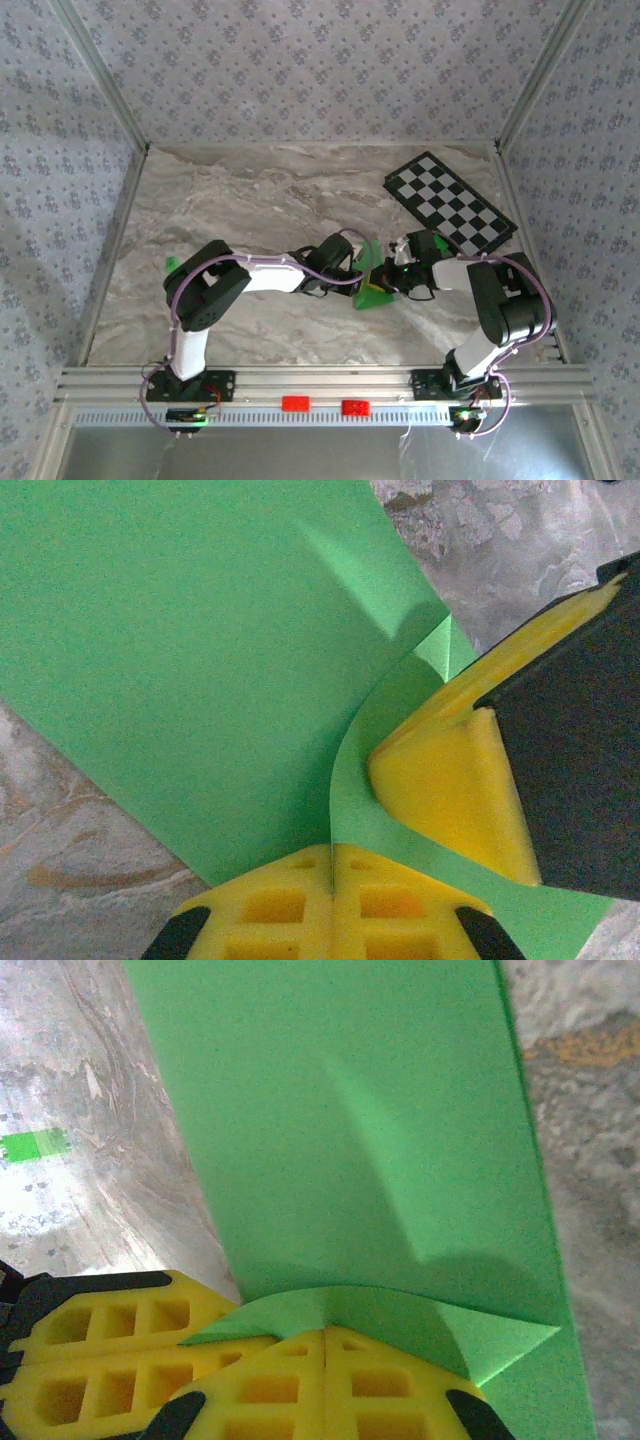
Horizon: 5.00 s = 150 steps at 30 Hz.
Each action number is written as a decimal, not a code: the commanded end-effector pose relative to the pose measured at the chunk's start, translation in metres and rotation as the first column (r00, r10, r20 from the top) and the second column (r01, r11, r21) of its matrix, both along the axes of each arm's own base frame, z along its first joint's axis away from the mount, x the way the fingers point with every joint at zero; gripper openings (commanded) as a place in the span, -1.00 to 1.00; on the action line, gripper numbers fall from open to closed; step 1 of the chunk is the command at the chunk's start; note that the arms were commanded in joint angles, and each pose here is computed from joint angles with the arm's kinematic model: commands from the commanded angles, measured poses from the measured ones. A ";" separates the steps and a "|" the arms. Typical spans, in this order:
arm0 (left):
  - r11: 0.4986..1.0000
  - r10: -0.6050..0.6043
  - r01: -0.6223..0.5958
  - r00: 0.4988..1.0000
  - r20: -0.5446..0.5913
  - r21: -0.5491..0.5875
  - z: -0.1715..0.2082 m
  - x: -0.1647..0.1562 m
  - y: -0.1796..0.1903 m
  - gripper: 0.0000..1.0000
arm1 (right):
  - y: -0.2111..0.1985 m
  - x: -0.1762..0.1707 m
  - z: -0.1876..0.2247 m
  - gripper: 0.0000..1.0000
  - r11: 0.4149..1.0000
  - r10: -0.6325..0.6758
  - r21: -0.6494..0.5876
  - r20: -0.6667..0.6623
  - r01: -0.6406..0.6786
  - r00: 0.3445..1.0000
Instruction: Fold a paper plane with a square sheet of paper (pick it up from the middle)
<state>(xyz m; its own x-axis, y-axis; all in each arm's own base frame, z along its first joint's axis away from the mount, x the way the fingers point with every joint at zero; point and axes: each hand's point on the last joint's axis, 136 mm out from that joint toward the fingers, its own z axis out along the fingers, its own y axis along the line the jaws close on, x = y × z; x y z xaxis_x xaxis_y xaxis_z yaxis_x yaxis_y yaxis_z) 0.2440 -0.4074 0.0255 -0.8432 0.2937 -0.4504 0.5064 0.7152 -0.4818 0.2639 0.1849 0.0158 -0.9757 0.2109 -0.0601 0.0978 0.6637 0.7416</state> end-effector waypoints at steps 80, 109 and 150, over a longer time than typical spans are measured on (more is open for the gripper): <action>0.965 -0.099 -0.001 0.924 -0.369 -0.261 0.019 -0.038 -0.026 -1.00 | -0.026 -0.029 -0.042 -1.00 0.990 -0.034 -0.142 -0.137 0.015 0.990; 0.969 -0.126 0.019 0.898 -0.421 -0.248 0.002 -0.064 -0.024 -1.00 | -0.026 -0.029 -0.042 -1.00 0.990 -0.036 -0.144 -0.136 0.016 0.990; 0.952 -0.140 0.014 0.909 -0.393 -0.306 0.010 -0.077 -0.025 -1.00 | -0.026 -0.029 -0.043 -1.00 0.989 -0.037 -0.146 -0.139 0.016 0.990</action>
